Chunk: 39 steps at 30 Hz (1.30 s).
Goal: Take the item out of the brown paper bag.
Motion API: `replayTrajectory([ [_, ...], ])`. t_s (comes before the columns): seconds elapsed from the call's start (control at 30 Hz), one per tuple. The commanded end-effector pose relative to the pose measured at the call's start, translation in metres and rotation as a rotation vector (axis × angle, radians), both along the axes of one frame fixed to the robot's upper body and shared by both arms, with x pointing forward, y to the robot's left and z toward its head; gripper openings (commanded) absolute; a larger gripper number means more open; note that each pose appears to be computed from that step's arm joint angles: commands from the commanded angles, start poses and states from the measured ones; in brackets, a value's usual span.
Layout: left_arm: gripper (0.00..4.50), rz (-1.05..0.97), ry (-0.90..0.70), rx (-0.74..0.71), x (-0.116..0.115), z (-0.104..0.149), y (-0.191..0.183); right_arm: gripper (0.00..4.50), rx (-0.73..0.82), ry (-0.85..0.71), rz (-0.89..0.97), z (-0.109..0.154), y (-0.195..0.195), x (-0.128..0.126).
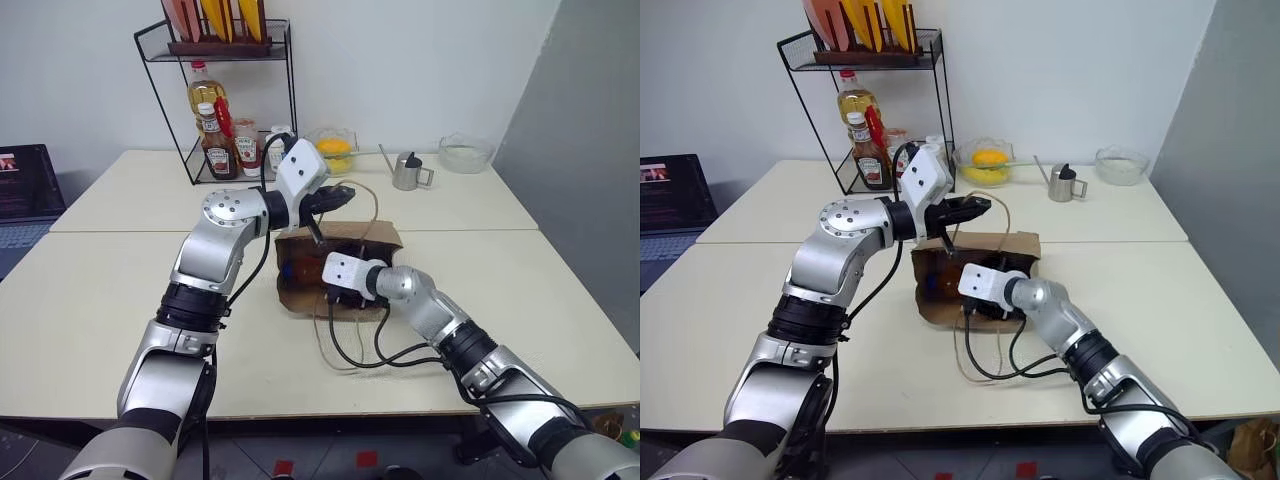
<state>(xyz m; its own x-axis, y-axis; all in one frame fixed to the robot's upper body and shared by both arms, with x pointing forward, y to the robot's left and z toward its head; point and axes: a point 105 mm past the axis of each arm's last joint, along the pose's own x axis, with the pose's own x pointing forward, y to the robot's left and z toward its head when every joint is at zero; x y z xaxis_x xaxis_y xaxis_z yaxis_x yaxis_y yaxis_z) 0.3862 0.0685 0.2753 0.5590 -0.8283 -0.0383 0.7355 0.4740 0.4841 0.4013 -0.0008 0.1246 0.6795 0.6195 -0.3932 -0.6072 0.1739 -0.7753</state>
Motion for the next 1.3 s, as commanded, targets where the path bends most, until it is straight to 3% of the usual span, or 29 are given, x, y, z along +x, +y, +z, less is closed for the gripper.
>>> replayTrajectory([
  [0.03, 0.0, -0.014, -0.058, -0.034, -0.007, 0.017, -0.001, 4.11, -0.049, -0.02, 0.026, 0.002, -0.002, 0.001],
  [0.13, 0.0, -0.014, -0.057, -0.035, -0.008, 0.016, -0.001, 3.26, -0.05, -0.019, 0.027, 0.001, -0.005, 0.001],
  [0.17, 0.0, -0.013, -0.057, -0.036, -0.008, 0.016, -0.001, 3.19, -0.051, -0.019, 0.026, 0.001, -0.006, 0.001],
  [0.33, 0.0, -0.013, -0.057, -0.04, -0.008, 0.017, -0.001, 3.19, -0.042, -0.03, 0.022, 0.003, -0.009, 0.003],
  [0.47, 0.0, -0.001, -0.05, -0.04, -0.006, 0.015, 0.003, 3.19, 0.077, -0.024, 0.054, 0.017, -0.007, -0.004],
  [0.63, 0.0, 0.03, -0.047, -0.058, -0.002, 0.014, 0.008, 3.19, 0.311, -0.031, 0.227, 0.05, -0.004, -0.039],
  [0.83, 0.0, 0.116, -0.037, -0.051, 0.009, 0.006, 0.018, 3.19, 0.385, -0.088, 0.362, 0.074, -0.018, -0.074],
  [0.93, 0.0, 0.183, -0.023, -0.042, 0.02, 0.001, 0.027, 3.19, 0.52, -0.112, 0.416, 0.095, -0.021, -0.093],
  [1.07, 0.0, 0.213, -0.019, -0.044, 0.025, -0.001, 0.03, 3.19, 0.643, -0.159, 0.363, 0.113, -0.037, -0.099],
  [1.2, 0.0, 0.257, -0.027, -0.045, 0.032, -0.001, 0.036, 3.19, 0.579, -0.302, 0.322, 0.111, -0.06, -0.109],
  [1.3, 0.0, 0.263, -0.029, -0.047, 0.034, -0.002, 0.037, 3.19, 0.527, -0.485, 0.103, 0.117, -0.102, -0.093],
])
